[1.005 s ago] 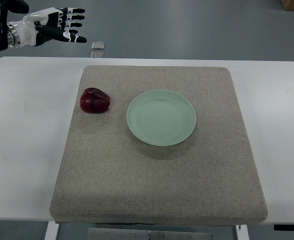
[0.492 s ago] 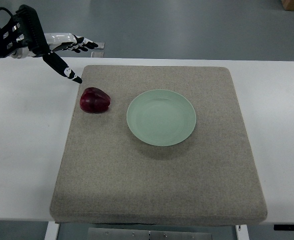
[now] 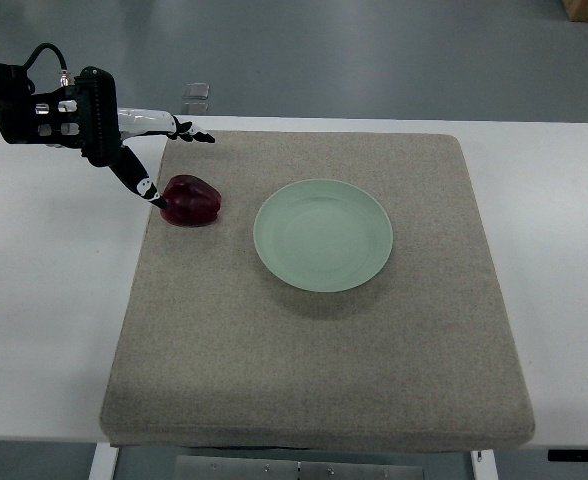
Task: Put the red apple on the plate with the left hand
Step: 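Move the open left hand down over the dark red apple, then close the left hand fingers around the apple and lift it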
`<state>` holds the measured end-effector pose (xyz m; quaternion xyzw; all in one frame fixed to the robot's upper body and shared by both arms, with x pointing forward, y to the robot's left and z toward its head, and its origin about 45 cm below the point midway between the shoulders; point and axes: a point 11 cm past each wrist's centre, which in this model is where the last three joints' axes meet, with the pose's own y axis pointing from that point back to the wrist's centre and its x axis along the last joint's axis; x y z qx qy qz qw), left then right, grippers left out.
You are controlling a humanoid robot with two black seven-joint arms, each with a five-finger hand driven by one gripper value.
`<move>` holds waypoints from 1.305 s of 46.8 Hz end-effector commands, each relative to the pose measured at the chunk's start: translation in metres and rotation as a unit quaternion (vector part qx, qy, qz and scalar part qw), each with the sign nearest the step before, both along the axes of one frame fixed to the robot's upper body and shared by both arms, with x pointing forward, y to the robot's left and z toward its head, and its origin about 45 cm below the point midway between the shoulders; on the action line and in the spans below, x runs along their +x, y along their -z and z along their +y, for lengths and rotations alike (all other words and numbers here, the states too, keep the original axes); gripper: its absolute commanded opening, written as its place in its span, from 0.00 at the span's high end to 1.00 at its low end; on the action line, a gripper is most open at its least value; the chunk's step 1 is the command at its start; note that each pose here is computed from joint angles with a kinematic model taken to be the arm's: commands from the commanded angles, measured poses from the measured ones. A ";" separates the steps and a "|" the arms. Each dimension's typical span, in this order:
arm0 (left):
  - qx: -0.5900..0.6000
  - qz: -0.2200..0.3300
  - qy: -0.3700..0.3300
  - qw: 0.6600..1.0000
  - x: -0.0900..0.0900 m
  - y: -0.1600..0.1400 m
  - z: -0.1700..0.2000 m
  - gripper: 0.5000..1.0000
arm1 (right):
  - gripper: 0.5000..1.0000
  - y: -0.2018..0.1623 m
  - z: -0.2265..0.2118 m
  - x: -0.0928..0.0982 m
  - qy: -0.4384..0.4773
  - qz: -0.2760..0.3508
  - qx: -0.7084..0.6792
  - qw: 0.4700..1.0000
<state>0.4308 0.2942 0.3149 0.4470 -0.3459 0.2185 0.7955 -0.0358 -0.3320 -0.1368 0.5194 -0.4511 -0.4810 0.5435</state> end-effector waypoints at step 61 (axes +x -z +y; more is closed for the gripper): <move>0.091 -0.034 0.040 0.994 -0.002 0.058 -0.018 0.41 | 0.08 0.000 0.000 0.000 0.000 0.000 0.001 1.000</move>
